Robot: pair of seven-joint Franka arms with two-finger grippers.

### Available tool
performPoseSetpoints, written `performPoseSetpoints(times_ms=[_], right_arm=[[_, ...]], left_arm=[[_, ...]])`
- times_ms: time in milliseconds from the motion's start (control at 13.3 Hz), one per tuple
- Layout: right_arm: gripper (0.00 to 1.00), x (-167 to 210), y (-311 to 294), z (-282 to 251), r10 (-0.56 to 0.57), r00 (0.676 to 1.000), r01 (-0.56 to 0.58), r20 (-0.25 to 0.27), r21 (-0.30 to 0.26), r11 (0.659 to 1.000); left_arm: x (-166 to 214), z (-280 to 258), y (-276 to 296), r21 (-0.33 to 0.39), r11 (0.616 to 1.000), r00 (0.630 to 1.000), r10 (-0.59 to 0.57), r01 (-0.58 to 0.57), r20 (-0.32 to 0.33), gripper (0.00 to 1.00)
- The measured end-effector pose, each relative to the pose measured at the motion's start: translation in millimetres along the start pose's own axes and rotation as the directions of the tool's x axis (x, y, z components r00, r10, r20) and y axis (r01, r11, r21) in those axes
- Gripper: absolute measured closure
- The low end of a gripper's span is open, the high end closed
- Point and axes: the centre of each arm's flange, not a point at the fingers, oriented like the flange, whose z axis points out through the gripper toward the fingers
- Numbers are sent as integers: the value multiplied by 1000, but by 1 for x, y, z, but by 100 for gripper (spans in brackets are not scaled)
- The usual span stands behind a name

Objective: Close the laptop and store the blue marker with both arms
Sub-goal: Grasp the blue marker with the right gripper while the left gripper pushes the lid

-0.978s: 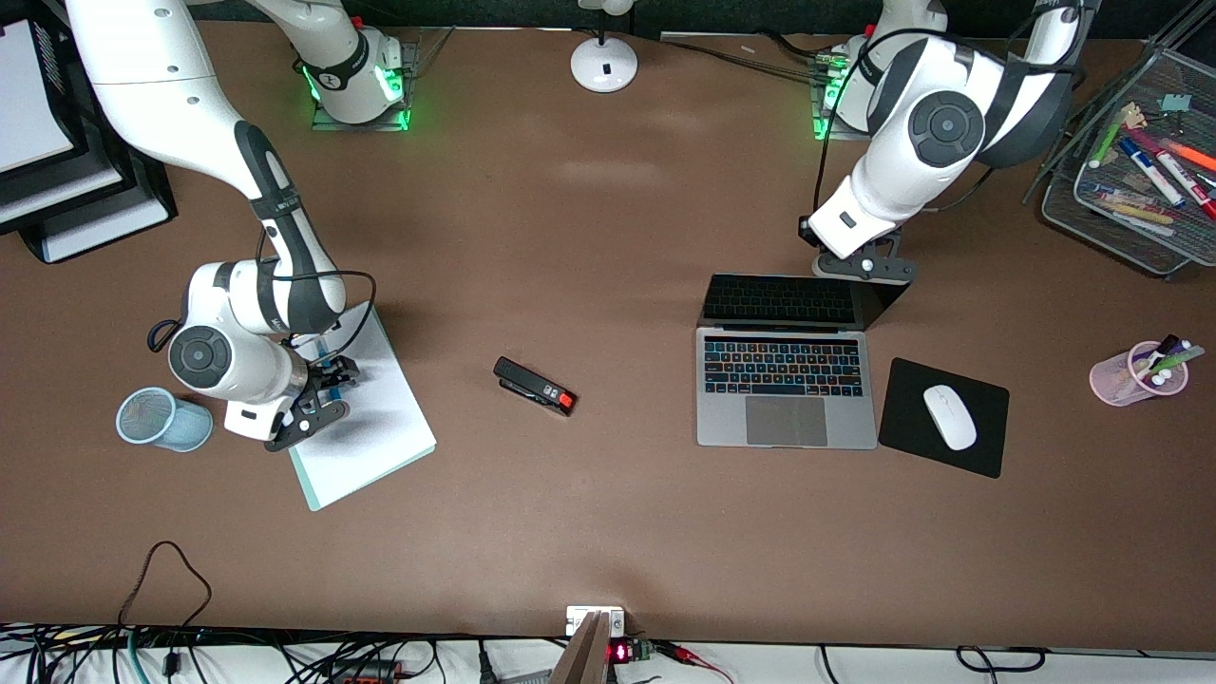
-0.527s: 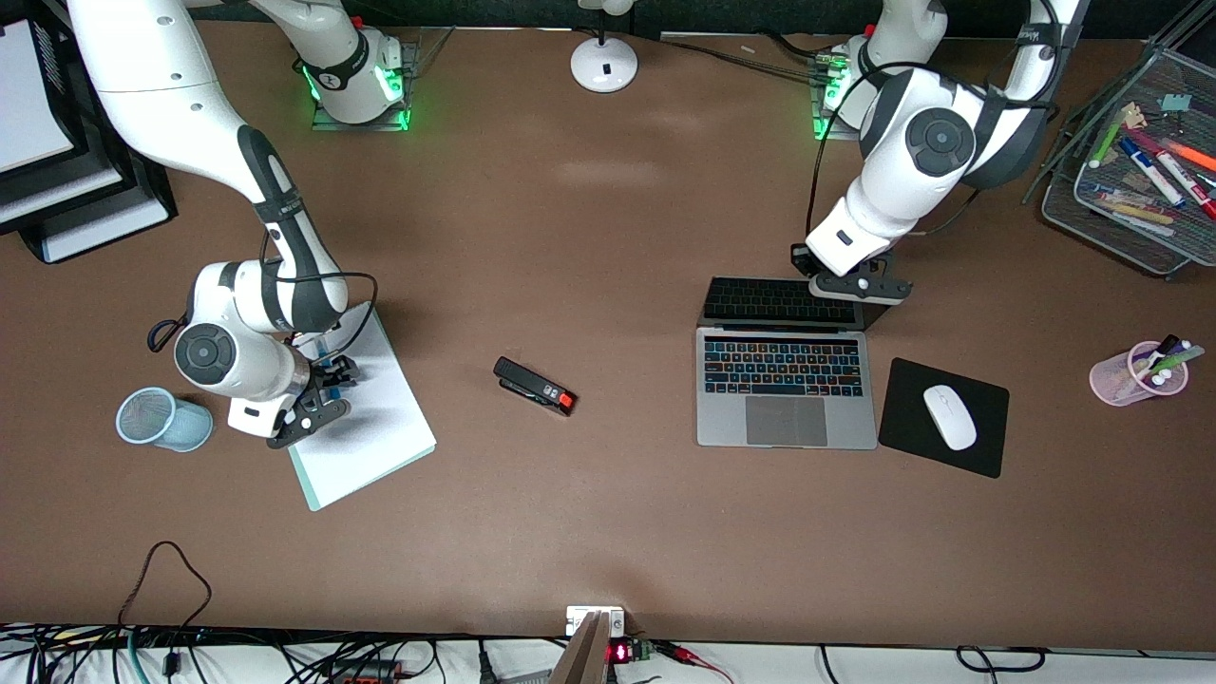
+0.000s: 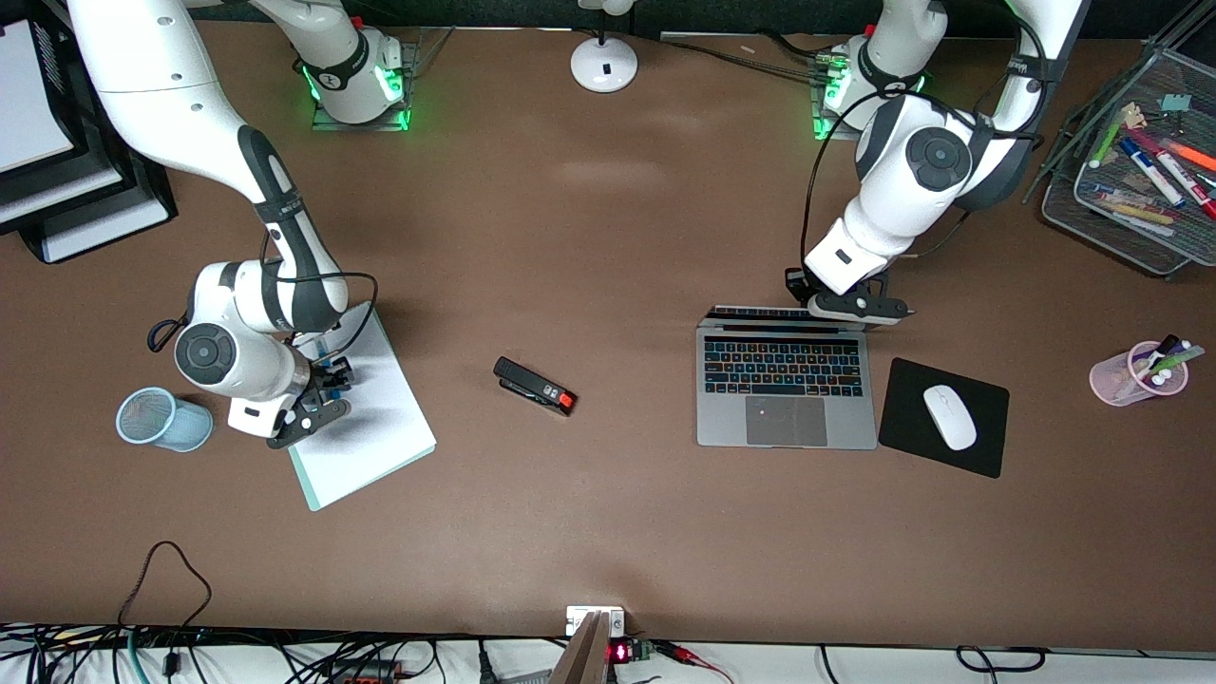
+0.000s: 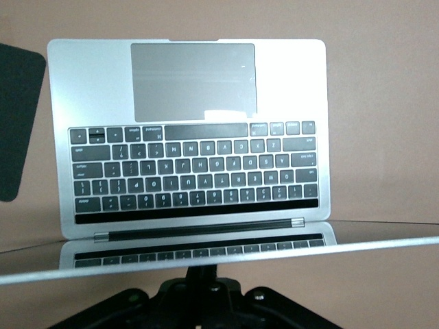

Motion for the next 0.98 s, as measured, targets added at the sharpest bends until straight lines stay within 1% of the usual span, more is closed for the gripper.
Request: performPoseSetpoints(times_ms=[75,151,226,301,376,452,828,978], right_arm=[[61,0,0,0,0,1000,0,-1,0,1000],[61,0,0,0,0,1000,0,-1,-1,1000],[67,0,0,0,0,1000,0,-2,-1,1000],[67,0,0,0,0,1000,0,-2,-1,1000],[76,0,0,0,0,1000,0,-2,-1,1000],[81,0,0,0,1,1000,-1,-2,-1,1000],[82,1,1,-2,1,1000,-1,-6,-3,1000],[82,4,2,-11,1,1000,-1,-27,-12,1000]], left_arm=[[4,1,0,-5,1000,1000,-2,2,-7,99],[10,1,-1,-7,1000,1000,0,0,-15,99],[17,1,-2,-2,1000,1000,8,-8,-24,99],[25,1,-5,6,1000,999,20,-20,-32,99],[33,3,-7,14,999,999,30,-29,-38,99],[40,6,-10,18,999,999,36,-35,-41,99],[70,25,-21,30,998,997,55,-54,-46,99],[83,34,-27,30,998,997,55,-53,-46,99]])
